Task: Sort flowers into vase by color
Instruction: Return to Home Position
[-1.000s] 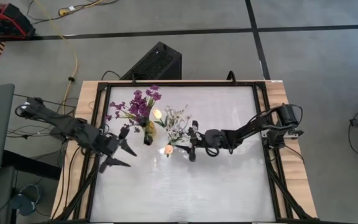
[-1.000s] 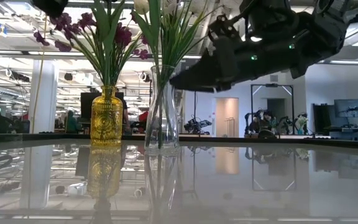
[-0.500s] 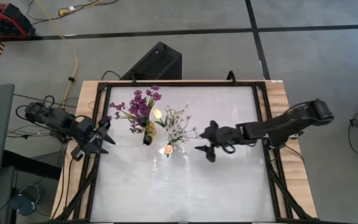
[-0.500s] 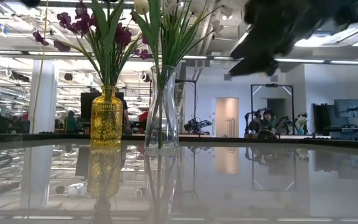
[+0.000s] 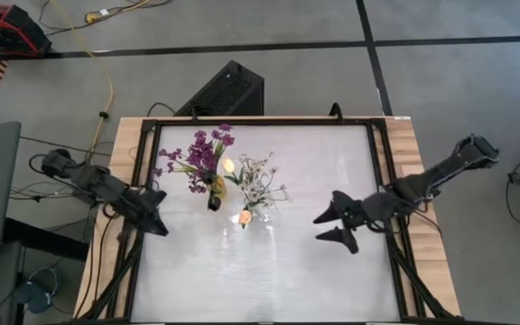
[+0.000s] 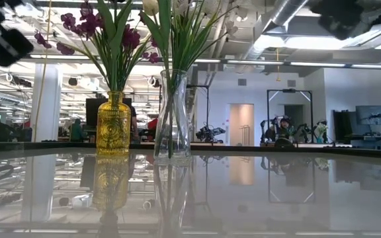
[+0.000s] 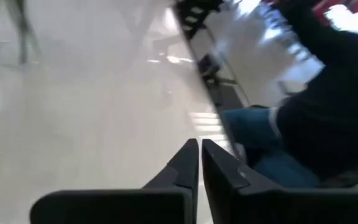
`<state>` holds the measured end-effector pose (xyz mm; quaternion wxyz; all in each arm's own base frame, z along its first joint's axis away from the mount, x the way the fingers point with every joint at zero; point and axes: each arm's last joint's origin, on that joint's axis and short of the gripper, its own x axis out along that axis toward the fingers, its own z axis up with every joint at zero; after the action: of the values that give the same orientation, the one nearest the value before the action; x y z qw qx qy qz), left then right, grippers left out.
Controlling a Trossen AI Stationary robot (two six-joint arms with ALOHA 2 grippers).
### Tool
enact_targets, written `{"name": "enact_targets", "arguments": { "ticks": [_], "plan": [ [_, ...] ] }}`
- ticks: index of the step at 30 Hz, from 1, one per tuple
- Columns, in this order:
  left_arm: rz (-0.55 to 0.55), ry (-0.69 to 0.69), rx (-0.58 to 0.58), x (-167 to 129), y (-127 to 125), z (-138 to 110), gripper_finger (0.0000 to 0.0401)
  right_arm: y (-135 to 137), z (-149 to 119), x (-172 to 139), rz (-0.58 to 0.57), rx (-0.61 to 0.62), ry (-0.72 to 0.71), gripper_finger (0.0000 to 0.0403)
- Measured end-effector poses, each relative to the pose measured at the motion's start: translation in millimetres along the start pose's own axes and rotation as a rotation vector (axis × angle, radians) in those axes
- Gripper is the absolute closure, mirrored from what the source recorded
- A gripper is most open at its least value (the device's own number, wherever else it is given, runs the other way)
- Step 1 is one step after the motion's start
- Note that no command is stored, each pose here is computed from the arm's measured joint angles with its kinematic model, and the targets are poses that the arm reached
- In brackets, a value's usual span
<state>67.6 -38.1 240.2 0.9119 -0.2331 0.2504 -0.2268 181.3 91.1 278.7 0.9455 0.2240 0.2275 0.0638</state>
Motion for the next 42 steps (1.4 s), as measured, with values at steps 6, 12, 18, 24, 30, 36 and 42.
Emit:
{"name": "enact_targets", "arguments": {
  "ticks": [6,12,18,24,30,36,42],
  "plan": [
    [0.075,-0.041,0.099,18.5,13.6,-14.5,0.0400,7.8,-21.1,-12.5,-0.131,-0.124,-0.034,0.0196],
    [0.048,-0.238,0.214,35.2,19.6,-17.0,0.0401,4.9,-36.6,-8.3,-0.161,-0.225,-0.085,0.0376],
    [0.026,-0.292,0.366,49.2,30.9,-32.6,0.0401,-12.8,-51.7,5.1,-0.128,-0.258,-0.222,0.0383],
    [0.078,-0.410,0.542,53.4,37.4,-36.1,0.0401,-35.5,-59.7,9.0,-0.134,-0.332,-0.390,0.0387],
    [0.180,-0.448,0.637,51.4,44.5,-30.7,0.0401,-65.0,-55.0,12.7,-0.171,-0.358,-0.442,0.0387],
    [0.246,-0.431,0.675,48.6,57.1,-26.2,0.0401,-103.1,-53.3,14.9,-0.177,-0.272,-0.405,0.0387],
    [0.249,-0.422,0.666,41.9,71.4,-20.5,0.0401,-135.1,-57.9,9.6,-0.267,-0.237,-0.392,0.0387]
  ]
}}
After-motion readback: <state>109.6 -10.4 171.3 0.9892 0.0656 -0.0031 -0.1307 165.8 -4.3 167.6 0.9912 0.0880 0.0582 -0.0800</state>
